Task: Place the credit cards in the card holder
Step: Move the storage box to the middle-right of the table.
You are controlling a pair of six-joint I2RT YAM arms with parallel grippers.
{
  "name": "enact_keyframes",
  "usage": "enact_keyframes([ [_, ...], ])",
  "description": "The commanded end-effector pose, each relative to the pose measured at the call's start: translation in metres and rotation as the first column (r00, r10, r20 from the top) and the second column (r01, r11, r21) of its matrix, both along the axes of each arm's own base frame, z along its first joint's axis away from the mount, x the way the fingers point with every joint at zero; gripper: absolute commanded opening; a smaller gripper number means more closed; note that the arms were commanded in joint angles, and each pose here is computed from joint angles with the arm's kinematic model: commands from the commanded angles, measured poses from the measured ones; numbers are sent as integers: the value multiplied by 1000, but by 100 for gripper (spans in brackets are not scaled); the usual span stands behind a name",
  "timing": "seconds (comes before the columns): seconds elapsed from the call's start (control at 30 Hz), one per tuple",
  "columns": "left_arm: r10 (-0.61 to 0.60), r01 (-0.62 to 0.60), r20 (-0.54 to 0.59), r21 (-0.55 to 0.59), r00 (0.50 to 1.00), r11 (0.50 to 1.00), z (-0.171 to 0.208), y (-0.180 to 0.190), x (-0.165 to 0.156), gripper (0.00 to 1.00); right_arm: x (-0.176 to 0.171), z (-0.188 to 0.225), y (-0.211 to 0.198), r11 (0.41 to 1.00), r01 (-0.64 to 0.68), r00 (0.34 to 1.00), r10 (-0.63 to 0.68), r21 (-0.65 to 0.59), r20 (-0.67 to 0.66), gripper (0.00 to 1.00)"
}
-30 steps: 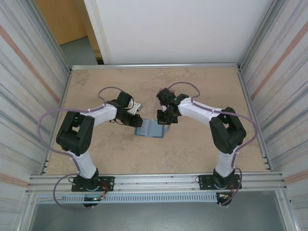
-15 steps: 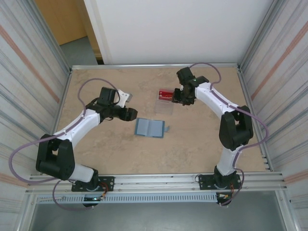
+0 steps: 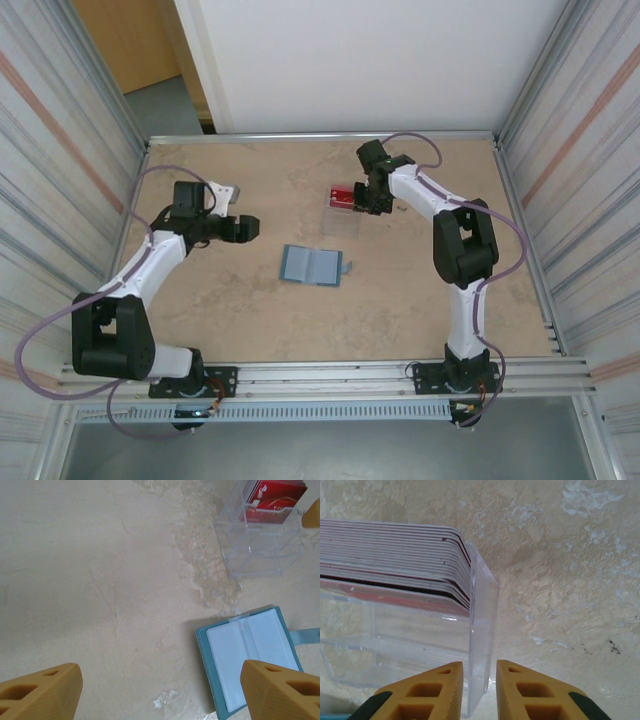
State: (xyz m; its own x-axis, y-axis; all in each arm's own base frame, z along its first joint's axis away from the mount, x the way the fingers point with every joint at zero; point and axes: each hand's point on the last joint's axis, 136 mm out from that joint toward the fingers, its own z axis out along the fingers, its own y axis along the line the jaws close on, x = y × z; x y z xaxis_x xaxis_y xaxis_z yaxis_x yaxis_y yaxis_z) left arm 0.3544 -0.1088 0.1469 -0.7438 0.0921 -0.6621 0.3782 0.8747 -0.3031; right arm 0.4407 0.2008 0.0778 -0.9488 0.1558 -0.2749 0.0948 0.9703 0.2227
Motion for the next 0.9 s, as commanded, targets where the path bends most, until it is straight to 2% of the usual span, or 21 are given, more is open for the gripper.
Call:
enact_keyframes([
  [0.0,-8,9,52,-16,999,1000,15,3,1,83,11,0,2,999,30,1000,-30,18,7,20],
  [0.27,11,-10,58,-28,998,1000,15,10,2,83,12,-11,0,999,47,999,-47,22,-6,16],
  [0.57,14,-12,71,-30,997,999,16,13,1,84,10,-15,-6,998,62,998,-62,4,-8,6],
  [0.87,25,-22,74,-40,997,999,16,16,0,84,4,-13,-20,996,83,996,-84,-27,-12,0],
])
